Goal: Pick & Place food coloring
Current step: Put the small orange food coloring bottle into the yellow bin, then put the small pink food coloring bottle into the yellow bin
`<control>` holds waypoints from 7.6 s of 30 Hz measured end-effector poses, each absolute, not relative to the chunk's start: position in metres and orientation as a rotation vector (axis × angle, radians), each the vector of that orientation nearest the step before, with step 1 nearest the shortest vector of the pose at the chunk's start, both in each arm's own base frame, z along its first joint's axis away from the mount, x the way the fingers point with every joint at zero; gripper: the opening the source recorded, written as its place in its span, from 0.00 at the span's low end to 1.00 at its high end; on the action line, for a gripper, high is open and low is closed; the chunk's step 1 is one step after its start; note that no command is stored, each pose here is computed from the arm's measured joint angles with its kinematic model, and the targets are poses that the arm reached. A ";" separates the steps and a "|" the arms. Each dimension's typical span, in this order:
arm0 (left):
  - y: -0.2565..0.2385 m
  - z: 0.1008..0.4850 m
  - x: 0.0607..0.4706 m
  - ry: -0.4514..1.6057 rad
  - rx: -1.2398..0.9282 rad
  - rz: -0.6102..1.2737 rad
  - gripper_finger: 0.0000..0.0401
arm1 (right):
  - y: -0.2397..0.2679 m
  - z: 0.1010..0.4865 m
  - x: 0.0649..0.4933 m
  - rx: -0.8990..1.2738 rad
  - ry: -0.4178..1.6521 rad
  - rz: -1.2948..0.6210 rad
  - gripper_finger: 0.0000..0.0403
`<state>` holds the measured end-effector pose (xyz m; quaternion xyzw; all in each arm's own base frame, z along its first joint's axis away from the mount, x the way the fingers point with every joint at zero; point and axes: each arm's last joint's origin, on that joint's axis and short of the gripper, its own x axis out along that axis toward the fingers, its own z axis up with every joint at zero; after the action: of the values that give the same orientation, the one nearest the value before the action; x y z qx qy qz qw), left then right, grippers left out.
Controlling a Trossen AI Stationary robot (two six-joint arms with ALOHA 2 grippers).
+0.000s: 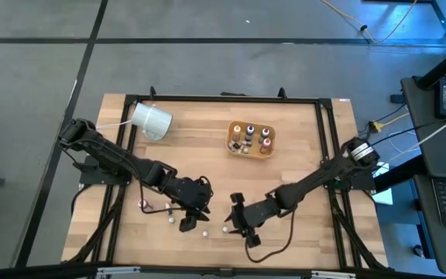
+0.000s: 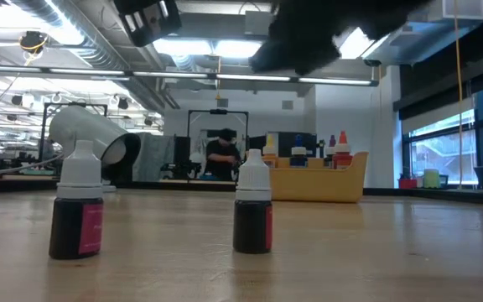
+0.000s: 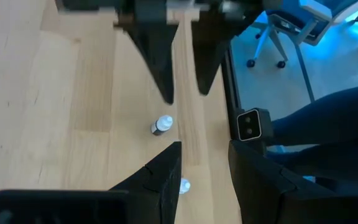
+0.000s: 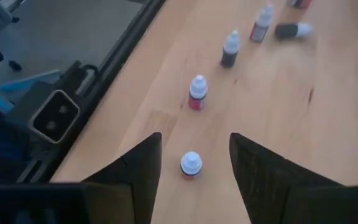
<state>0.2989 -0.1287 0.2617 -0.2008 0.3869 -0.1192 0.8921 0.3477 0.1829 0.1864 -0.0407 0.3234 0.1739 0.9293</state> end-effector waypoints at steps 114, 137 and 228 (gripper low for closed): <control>-0.134 0.270 0.303 0.590 -0.302 -0.044 0.32 | -0.066 0.159 0.320 0.069 0.979 -0.283 0.17; -0.142 0.285 0.303 0.614 -0.054 -0.282 0.59 | -0.028 0.239 0.313 0.142 0.696 -0.248 0.46; -0.206 0.154 0.333 1.137 0.167 -0.346 0.24 | 0.083 0.248 0.285 0.200 0.683 -0.250 0.46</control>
<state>0.3327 -0.2055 0.1538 0.0786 0.5351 -0.1627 0.8252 0.2851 0.0827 0.2484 0.0978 0.3336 -0.1220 0.9296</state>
